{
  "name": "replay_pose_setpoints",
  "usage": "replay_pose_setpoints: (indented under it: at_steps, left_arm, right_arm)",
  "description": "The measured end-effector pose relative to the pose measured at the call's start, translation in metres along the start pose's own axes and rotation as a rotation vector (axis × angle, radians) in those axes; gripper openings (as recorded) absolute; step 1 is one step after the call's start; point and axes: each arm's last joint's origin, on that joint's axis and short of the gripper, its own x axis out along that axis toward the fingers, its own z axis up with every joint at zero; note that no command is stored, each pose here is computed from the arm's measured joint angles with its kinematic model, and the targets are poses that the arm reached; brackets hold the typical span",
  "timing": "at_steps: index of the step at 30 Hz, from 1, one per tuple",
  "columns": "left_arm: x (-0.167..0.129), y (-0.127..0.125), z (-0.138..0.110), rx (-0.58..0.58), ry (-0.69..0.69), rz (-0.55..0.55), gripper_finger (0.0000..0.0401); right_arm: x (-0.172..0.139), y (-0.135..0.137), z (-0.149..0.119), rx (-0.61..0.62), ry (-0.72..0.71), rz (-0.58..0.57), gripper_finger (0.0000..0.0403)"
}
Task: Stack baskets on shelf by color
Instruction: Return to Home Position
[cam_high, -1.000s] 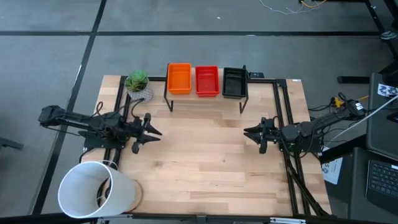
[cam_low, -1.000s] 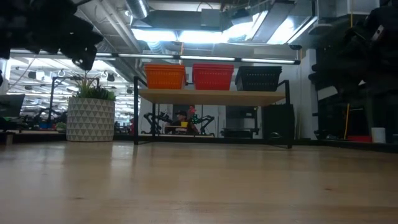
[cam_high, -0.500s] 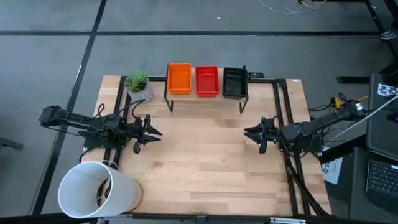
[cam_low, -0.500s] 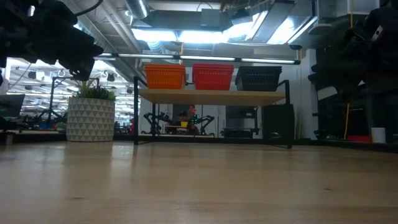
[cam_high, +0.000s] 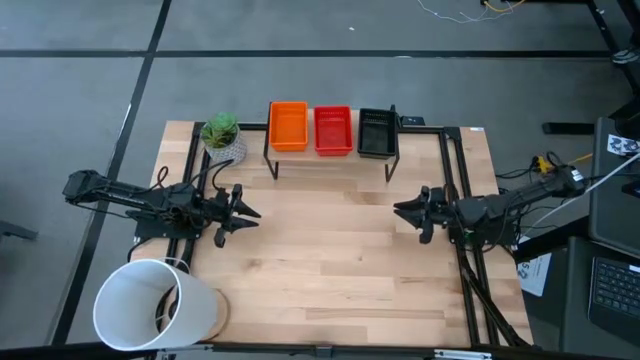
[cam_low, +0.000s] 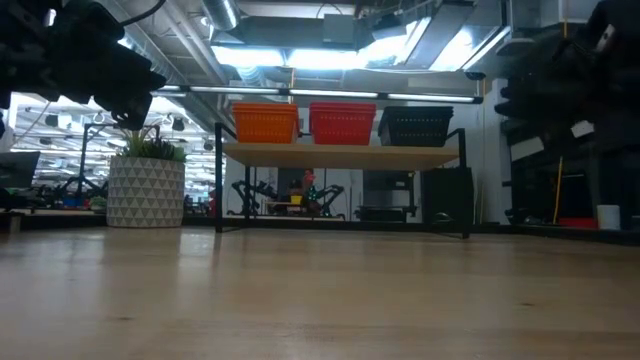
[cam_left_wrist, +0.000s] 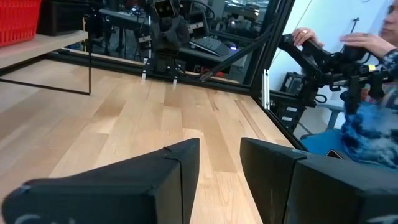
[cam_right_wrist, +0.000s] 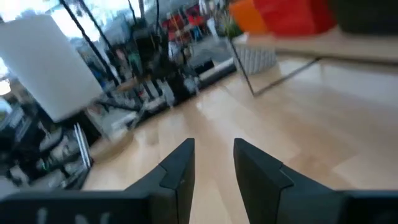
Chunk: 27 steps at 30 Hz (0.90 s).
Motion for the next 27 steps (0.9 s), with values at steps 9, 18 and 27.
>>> replay_pose_setpoints:
  at_steps: [9, 18, 27]
  left_arm:
    - [0.000, 0.000, 0.000, 0.000, 0.002, 0.001, 0.0108]
    - [0.000, 0.000, 0.000, 0.000, 0.004, 0.001, 0.0109]
    - [0.000, 0.000, 0.000, 0.000, 0.005, 0.001, 0.0110]
  right_arm:
    - [-0.006, -0.016, 0.004, -0.188, 0.066, 0.011, 0.0110]
    - [-0.009, -0.022, 0.015, -0.161, -0.022, -0.011, 0.0110]
    - [-0.009, -0.022, 0.015, -0.163, -0.022, -0.011, 0.0110]
